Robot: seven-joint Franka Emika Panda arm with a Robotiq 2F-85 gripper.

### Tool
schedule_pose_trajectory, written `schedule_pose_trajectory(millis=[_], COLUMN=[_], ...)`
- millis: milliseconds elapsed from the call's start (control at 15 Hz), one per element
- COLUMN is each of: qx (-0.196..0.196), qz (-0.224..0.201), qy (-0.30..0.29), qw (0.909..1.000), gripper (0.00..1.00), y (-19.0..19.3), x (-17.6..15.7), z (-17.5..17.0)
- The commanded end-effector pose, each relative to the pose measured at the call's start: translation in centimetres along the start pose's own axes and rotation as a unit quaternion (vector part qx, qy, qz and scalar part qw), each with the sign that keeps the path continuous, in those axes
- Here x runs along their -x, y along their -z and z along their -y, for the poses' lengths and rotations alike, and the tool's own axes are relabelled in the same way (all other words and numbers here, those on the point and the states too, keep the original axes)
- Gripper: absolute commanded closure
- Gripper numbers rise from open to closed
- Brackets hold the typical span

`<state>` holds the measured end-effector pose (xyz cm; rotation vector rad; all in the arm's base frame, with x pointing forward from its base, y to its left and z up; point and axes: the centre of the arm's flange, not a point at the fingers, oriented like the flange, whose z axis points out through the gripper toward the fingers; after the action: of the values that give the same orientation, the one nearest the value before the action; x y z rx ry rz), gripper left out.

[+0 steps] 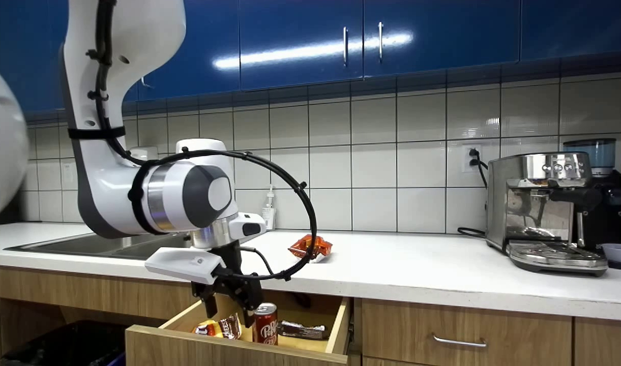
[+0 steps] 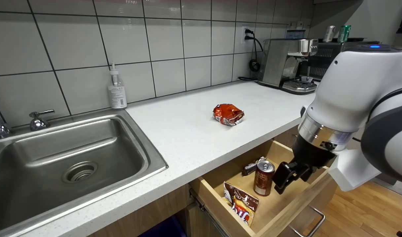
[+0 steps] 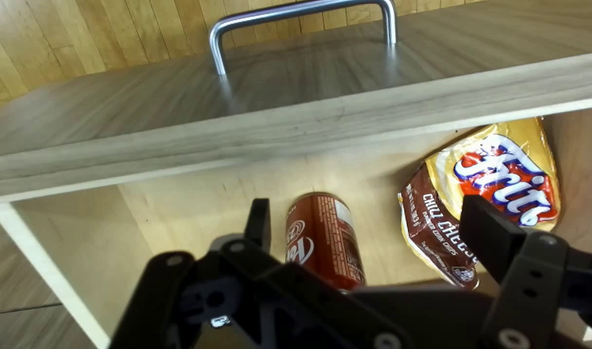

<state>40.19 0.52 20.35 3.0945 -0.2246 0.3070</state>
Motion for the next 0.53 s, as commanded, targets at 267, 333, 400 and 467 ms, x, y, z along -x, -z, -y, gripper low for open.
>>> schedule_pose_trajectory(millis=[267, 333, 400, 467], qx=[-0.020, -0.020, -0.018, -0.018], qz=[0.024, 0.030, 0.035, 0.040], qy=[-0.020, -0.024, -0.029, -0.034], qw=[0.9993, 0.9990, 0.9988, 0.9984], gripper=[0.00, 0.00, 0.00, 0.00], y=[2.03, 2.01, 2.00, 2.00], x=[0.48, 0.59, 0.76, 0.89], z=[-1.83, -1.91, -1.98, -2.09])
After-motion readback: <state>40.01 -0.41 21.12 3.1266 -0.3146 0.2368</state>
